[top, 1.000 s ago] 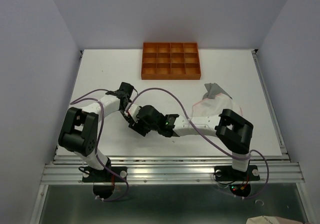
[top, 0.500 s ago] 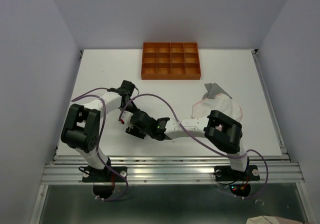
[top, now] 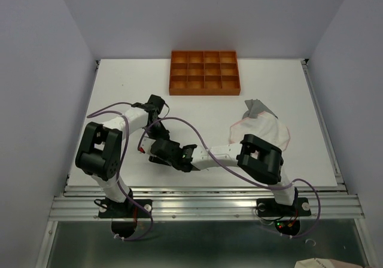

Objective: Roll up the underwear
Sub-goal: Roll the underwear, then place the rolled underwear into the container

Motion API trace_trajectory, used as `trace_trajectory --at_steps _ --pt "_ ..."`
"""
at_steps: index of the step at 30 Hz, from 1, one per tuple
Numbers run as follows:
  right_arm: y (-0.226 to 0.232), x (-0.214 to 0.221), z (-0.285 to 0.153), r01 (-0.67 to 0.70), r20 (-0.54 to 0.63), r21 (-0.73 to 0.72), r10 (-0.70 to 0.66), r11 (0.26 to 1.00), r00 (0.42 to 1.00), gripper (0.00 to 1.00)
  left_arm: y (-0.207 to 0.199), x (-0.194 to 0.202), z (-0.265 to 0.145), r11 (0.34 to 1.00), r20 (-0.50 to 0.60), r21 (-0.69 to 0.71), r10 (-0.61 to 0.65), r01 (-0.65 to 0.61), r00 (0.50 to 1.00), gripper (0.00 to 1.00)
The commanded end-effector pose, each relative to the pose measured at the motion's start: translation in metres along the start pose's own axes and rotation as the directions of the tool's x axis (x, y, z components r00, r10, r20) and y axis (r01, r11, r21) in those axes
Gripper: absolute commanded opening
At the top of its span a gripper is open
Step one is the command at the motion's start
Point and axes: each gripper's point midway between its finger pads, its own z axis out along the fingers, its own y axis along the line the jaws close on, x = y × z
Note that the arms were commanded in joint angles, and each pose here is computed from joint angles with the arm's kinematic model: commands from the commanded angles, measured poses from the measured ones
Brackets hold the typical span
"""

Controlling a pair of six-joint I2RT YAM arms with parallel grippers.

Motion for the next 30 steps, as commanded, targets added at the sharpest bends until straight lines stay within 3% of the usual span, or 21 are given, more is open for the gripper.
trace_trajectory --at_steps 1,16,24,30 --pt "-0.009 0.021 0.005 0.063 -0.096 0.06 -0.057 0.996 0.994 0.59 0.055 0.009 0.006 0.965 -0.032 -0.254 0.053 -0.059 0.998 0.0" --pt "-0.01 0.049 0.008 0.17 -0.201 0.068 -0.154 0.983 0.967 0.56 0.056 0.003 0.005 0.954 -0.03 -0.286 0.079 -0.085 0.996 0.0" --pt "-0.003 0.05 0.011 0.173 -0.192 0.032 -0.164 0.984 0.968 0.38 0.05 0.001 0.002 0.957 -0.029 -0.273 0.099 -0.103 0.995 0.0" --pt "0.006 0.04 0.014 0.06 -0.139 0.029 -0.056 0.998 0.989 0.07 0.042 -0.002 -0.006 0.965 -0.007 -0.239 0.106 -0.105 0.994 0.02"
